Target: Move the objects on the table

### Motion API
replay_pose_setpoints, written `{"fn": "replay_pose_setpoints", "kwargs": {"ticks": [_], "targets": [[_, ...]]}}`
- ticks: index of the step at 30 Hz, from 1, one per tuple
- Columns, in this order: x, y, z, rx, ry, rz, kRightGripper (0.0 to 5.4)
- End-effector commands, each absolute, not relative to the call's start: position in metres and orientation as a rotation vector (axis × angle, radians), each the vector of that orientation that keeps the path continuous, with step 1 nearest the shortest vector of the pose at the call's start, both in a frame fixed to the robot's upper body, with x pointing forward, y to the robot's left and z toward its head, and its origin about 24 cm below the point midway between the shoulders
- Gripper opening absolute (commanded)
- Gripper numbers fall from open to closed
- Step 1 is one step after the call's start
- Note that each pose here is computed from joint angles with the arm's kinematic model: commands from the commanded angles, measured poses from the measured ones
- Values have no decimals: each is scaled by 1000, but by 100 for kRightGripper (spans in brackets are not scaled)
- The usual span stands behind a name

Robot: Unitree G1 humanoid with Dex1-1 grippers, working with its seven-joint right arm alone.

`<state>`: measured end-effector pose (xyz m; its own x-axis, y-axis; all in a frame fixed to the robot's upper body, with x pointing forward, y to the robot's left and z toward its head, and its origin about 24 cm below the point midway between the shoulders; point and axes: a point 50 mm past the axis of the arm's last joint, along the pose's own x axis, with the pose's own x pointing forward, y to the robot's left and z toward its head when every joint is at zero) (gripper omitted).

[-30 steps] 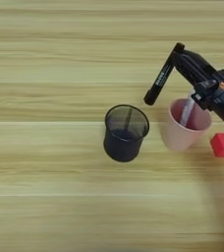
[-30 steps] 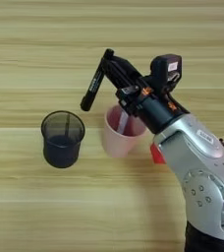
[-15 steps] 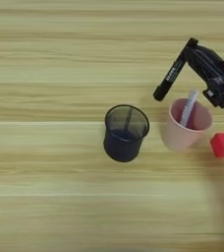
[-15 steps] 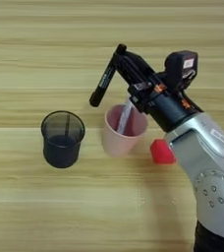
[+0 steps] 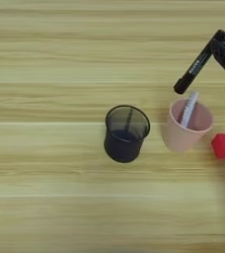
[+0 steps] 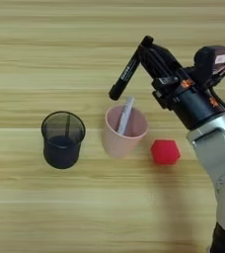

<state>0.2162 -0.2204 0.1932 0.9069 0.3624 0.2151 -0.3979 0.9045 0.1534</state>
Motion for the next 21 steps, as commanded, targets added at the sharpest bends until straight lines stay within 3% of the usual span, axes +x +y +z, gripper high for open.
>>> {"fn": "replay_pose_setpoints", "kwargs": {"ticks": [1,21], "targets": [[213,-223,211,125,-274,388,77],[211,-232,195,90,-185,361,77]]}}
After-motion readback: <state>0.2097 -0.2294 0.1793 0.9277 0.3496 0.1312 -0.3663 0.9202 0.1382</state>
